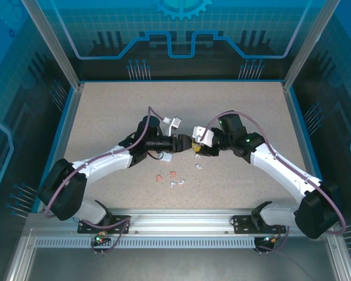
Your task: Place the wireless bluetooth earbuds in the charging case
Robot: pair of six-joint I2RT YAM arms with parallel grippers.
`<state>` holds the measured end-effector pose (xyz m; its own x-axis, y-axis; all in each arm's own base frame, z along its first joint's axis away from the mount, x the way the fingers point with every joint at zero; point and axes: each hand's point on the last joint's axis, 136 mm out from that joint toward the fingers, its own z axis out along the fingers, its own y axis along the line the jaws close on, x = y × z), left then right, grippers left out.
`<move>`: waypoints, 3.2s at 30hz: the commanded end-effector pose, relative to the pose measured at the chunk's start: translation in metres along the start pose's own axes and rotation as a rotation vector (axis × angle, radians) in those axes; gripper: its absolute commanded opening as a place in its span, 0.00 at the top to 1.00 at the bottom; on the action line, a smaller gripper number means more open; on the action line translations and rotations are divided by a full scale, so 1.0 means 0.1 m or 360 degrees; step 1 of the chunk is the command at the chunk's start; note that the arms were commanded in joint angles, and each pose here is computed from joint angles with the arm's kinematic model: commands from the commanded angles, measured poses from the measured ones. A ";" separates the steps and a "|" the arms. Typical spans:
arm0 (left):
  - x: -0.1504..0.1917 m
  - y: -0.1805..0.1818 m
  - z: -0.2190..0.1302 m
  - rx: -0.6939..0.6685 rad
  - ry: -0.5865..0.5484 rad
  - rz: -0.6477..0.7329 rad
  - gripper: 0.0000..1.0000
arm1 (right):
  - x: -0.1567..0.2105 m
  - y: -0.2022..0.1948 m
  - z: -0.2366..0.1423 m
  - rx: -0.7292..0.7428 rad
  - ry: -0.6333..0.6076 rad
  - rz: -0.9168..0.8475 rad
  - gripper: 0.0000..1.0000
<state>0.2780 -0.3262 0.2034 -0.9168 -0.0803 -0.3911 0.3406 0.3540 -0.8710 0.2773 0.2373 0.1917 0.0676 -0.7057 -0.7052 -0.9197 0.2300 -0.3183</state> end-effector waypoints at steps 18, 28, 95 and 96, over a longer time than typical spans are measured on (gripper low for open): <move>-0.06 -0.10 0.15 0.0018 0.0020 0.0058 0.68 | -0.05 0.03 0.14 -0.0047 0.0027 0.0002 0.54; -0.07 -0.13 0.07 -0.0034 -0.0023 0.0144 0.75 | -0.08 -0.07 0.01 0.0001 0.0000 0.0117 0.47; -0.10 -1.24 -0.60 0.0356 -0.0599 0.1968 1.00 | -1.29 -0.54 -1.28 0.0356 -0.0898 0.0351 0.03; -0.09 -1.24 -0.59 0.0356 -0.0595 0.1967 1.00 | -1.30 -0.55 -1.29 0.0360 -0.0897 0.0351 0.03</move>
<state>0.2431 -0.3101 0.3342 0.0779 -0.0827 -0.9935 0.9624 0.2663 0.0534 0.2598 0.2361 0.3659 0.1061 -0.1804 -0.9779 -0.8686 0.4619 -0.1794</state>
